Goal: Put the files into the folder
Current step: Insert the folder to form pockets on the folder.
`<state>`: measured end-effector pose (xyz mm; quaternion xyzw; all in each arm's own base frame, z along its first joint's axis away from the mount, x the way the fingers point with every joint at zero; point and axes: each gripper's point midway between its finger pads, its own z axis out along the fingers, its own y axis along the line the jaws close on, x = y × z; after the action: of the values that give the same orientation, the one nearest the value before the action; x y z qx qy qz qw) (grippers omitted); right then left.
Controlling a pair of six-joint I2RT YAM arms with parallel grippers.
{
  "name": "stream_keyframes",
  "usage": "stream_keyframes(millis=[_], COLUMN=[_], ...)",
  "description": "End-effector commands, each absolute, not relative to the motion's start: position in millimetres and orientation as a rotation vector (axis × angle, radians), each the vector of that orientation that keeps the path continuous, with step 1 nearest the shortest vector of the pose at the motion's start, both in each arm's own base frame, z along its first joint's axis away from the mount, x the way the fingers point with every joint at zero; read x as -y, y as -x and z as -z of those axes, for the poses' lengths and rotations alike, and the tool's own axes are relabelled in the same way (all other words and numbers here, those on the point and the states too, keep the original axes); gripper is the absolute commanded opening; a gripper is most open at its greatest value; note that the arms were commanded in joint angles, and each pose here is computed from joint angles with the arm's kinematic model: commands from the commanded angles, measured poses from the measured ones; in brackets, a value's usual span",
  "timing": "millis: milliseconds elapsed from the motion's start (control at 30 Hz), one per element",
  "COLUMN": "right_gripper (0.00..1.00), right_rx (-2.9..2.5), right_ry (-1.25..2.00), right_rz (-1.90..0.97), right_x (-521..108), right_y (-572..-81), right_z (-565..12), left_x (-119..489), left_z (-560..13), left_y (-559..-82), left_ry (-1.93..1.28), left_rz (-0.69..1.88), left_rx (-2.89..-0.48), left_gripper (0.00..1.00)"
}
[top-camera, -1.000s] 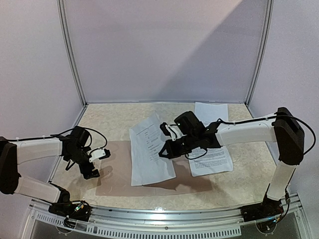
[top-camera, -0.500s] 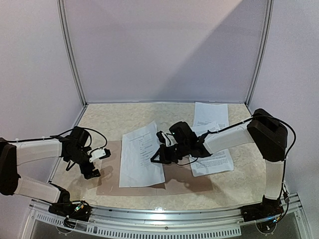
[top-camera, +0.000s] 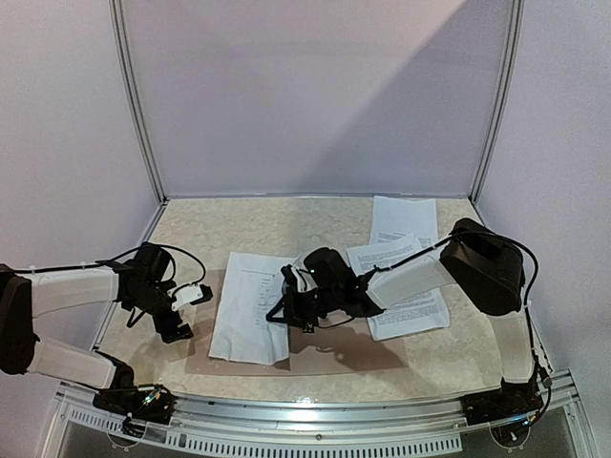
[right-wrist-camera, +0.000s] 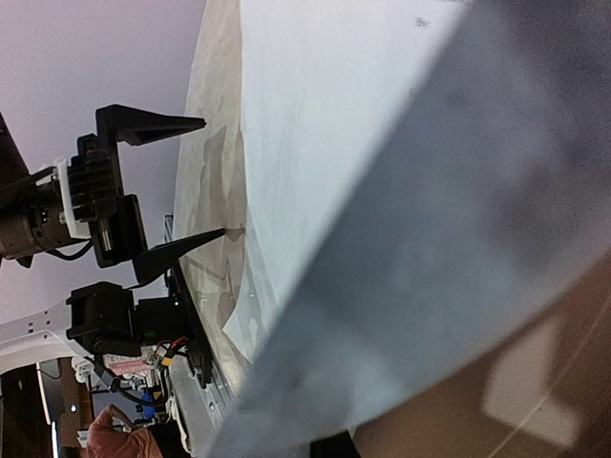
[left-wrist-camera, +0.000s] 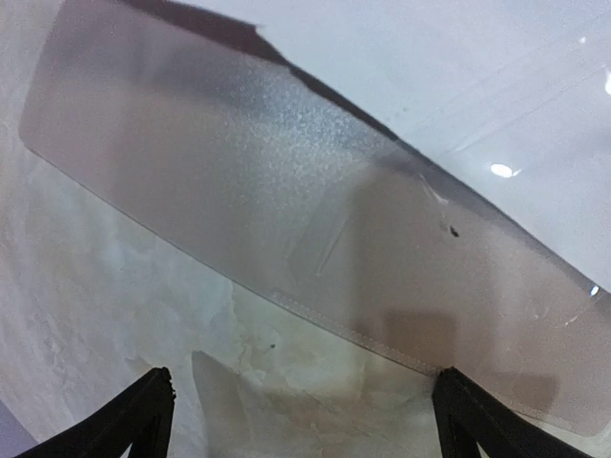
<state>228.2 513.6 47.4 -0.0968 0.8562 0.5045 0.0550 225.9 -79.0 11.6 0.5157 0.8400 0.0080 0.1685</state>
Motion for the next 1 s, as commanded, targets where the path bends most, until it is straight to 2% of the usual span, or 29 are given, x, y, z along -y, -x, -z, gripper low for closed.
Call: stream_keyframes(millis=[0,533,700,967], right_gripper=[0.0,0.0,0.07,0.24], right_rx=[-2.618,-2.564,-2.558,-2.664], right_ry=[0.305,0.438,0.49,0.479], right_rz=[-1.609,-1.282,-1.339,-1.378], right_x=[-528.0,-496.9,-502.7,-503.0], right_y=[-209.8,-233.0,-228.8,-215.7], right_z=[-48.0,-67.1,-71.4,-43.9], left_x=[70.7,72.9,74.2,86.5], left_z=[16.9,-10.5,-10.3,-5.4], left_y=[-196.3,-189.7,-172.5,-155.4], left_ry=[-1.568,-1.699,-1.837,-1.968], left_rz=[-0.009,0.0,0.04,0.1], left_rx=[-2.463,-2.365,-2.328,-2.24], left_gripper=[0.96,0.98,0.99,0.98])
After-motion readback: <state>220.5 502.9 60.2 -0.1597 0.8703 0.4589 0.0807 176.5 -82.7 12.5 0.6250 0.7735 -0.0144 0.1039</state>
